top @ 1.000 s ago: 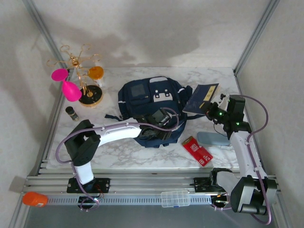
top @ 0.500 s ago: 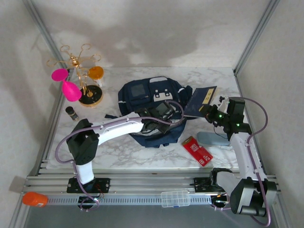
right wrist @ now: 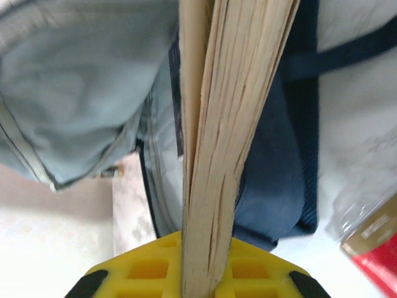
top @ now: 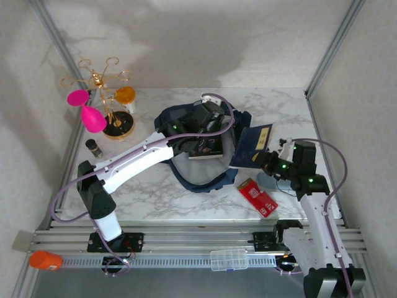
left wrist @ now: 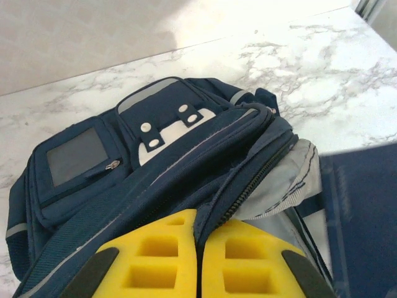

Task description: Pack books, pencil case, and school supplies into a backpack

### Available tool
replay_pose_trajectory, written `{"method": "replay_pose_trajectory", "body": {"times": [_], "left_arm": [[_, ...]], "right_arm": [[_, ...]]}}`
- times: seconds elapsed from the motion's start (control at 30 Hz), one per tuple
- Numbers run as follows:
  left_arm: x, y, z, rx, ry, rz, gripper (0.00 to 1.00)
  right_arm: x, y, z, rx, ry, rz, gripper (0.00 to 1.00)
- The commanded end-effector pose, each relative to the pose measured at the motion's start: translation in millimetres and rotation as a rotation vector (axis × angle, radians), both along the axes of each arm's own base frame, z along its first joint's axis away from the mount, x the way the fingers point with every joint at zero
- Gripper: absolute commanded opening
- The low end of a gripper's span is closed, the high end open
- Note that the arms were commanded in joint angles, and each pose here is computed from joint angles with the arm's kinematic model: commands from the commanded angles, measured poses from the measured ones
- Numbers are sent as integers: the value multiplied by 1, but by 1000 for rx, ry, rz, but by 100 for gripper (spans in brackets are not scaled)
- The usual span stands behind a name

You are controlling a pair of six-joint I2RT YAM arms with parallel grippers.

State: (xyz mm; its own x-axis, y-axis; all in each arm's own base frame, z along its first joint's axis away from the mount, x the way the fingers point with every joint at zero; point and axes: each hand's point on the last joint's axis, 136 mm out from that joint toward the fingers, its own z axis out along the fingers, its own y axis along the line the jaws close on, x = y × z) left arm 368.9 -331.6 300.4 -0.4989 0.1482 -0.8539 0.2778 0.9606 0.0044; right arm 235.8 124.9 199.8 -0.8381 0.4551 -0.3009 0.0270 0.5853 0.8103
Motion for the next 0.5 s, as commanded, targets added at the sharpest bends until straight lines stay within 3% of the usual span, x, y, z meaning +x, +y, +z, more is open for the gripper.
{"method": "replay_pose_trajectory", "body": {"times": [0.0,0.2,0.47], "left_arm": [[6,0,50,-143,-102,70,0],[3,0,51,-158,-95,57,0],[-4,12,46,-164,-95,75,0]], "right_arm": [[-9,38,8,110,-13,139,0],[-15,119,-1,229,-22,367,0],[54,151,-45,82,18,408,5]]}}
